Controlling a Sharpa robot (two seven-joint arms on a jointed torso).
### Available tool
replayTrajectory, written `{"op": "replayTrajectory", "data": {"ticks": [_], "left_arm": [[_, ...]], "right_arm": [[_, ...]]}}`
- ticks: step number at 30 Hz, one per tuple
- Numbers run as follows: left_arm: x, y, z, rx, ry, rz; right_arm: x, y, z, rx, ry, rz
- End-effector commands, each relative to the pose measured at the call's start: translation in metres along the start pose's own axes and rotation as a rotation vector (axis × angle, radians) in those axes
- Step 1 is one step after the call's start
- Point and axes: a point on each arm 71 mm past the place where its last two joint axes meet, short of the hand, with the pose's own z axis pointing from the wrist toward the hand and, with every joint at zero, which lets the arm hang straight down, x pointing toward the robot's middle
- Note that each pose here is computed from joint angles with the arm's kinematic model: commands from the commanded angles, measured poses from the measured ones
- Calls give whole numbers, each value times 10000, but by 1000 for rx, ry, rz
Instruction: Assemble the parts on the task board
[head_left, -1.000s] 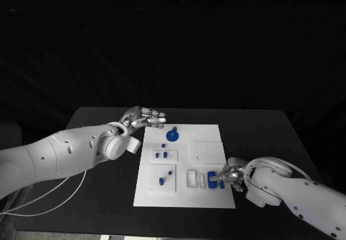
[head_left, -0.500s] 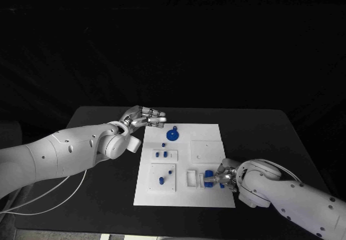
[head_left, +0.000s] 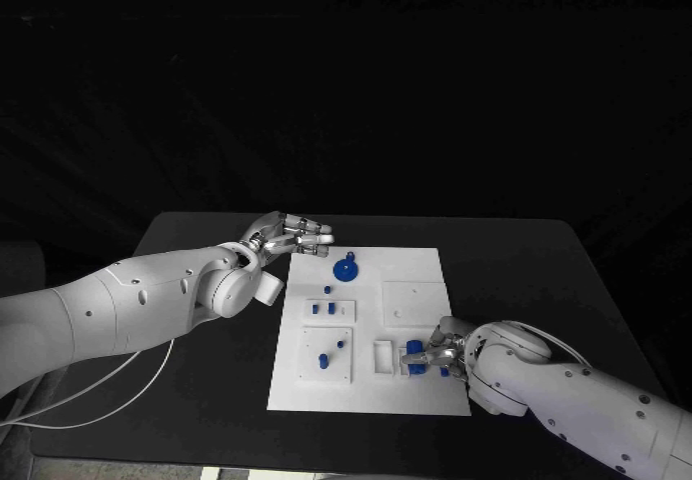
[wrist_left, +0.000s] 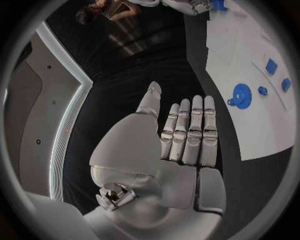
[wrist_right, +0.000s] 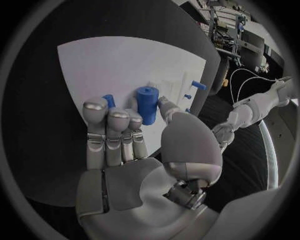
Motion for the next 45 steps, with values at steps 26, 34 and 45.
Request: {"op": "replayTrajectory", "data": {"ticks": [26, 34, 45], "left_arm": [[14, 8, 4, -18, 11, 3], [10, 9, 2, -18, 13, 5], [17, 9, 3, -19, 17, 4]], "right_arm": [[103, -42, -102, -25, 25, 154], [21, 19, -222, -52, 34, 229], [18, 129, -270, -79, 54, 235]]}}
